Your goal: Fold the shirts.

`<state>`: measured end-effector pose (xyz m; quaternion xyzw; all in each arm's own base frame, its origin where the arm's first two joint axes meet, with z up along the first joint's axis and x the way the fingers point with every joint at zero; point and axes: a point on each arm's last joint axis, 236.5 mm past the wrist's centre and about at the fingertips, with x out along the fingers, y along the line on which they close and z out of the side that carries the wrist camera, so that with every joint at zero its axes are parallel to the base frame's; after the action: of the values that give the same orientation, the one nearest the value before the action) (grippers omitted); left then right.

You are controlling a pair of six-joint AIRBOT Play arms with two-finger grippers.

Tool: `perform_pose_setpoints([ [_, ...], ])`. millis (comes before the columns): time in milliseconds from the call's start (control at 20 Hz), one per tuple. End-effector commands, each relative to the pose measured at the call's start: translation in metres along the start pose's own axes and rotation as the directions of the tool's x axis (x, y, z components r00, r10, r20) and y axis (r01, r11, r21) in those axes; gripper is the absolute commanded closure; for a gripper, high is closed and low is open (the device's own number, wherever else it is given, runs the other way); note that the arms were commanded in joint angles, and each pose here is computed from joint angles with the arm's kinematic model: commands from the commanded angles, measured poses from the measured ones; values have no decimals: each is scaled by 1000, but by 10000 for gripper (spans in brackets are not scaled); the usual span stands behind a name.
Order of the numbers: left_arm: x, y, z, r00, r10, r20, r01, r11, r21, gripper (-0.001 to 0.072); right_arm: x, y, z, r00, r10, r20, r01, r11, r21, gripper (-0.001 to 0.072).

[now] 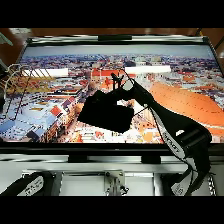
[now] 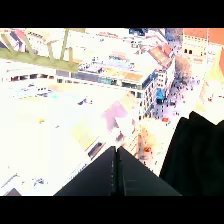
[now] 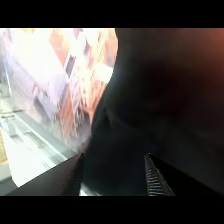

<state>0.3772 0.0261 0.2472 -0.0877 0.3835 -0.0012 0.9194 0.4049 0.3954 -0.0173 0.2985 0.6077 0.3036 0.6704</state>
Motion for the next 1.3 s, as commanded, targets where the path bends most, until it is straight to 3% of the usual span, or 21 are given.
perform_pose_setpoints([
  [0, -3, -2, -2, 1000, -10, -1, 10, 1000, -6, 674, -14, -5, -1, 999, -3, -38, 1, 999, -40, 51],
  [250, -3, -2, -1, 1000, -10, -1, 10, 1000, -6, 674, -129, -98, -13, 936, -302, -178, 290, 953, -91, 51],
  [400, -3, -2, -2, 1000, -10, -2, 10, 1000, -6, 674, -183, -160, -29, 867, -440, -235, 450, 893, -11, 51],
  [550, -2, -1, -2, 1000, -9, -4, 9, 1000, -2, 674, -169, -185, -62, 893, -369, -259, 406, 908, 105, 51],
  [750, 9, 1, -15, 999, -12, -44, 12, 1000, -10, 674, -116, -177, -46, 977, -198, -82, 212, 943, 255, 42],
  [1100, 15, 2, -16, 999, -11, -40, 10, 1000, -10, 674, -63, -155, -63, 983, -148, -111, 163, 977, 139, 45],
  [1150, 15, 2, -15, 999, -11, -38, 10, 1000, -10, 674, -60, -152, -59, 986, -141, -91, 153, 978, 141, 120],
  [1250, 15, 2, -15, 999, -11, -38, 11, 1000, 9, 674, -64, -132, -47, 997, -64, -46, 70, 987, 143, 645],
])
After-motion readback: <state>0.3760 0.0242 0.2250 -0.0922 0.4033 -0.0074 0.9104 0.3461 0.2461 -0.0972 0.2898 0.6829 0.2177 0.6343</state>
